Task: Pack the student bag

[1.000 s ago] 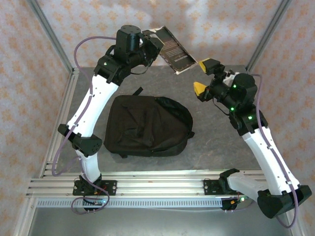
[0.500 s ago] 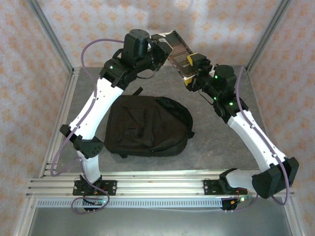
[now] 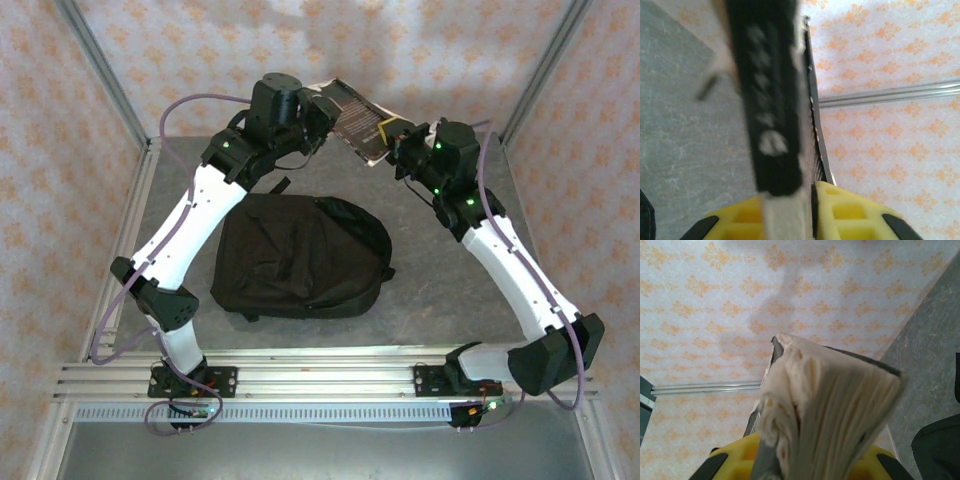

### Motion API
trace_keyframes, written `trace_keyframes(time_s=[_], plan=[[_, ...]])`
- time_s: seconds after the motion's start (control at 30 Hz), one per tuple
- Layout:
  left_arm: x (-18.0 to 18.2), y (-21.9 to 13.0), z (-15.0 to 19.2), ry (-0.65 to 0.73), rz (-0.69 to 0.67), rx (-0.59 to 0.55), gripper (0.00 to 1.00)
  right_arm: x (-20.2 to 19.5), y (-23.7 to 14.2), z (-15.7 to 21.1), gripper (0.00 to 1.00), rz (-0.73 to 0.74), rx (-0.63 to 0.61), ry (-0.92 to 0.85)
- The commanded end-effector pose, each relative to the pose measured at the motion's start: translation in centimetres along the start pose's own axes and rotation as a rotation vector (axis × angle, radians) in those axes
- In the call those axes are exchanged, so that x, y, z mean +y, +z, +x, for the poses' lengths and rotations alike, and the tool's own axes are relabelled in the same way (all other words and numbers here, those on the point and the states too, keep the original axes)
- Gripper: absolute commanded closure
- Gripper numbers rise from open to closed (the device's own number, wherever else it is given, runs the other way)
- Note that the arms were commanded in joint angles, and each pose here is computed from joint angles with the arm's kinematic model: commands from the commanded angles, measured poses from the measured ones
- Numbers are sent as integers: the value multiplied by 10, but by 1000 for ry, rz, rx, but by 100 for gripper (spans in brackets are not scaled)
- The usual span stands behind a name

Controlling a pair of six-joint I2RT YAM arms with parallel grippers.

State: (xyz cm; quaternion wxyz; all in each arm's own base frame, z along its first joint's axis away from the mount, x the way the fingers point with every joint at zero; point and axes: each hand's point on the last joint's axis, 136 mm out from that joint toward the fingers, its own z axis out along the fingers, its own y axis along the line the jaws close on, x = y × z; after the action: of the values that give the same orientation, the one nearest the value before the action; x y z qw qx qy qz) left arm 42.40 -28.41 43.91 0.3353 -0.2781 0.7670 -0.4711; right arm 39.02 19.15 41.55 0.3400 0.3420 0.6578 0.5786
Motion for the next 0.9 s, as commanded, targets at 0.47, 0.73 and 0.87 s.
trace_keyframes(time_s=[0.47, 0.73, 0.87], plan=[[39, -55, 3, 231, -3, 213, 32, 37, -34, 24, 100, -156, 246, -445], [57, -45, 10, 184, 120, 337, 29, 34, -45, 41, 100, -242, 343, -337], [46, -49, 10, 134, 192, 329, 29, 29, -48, 40, 100, -235, 336, -303]])
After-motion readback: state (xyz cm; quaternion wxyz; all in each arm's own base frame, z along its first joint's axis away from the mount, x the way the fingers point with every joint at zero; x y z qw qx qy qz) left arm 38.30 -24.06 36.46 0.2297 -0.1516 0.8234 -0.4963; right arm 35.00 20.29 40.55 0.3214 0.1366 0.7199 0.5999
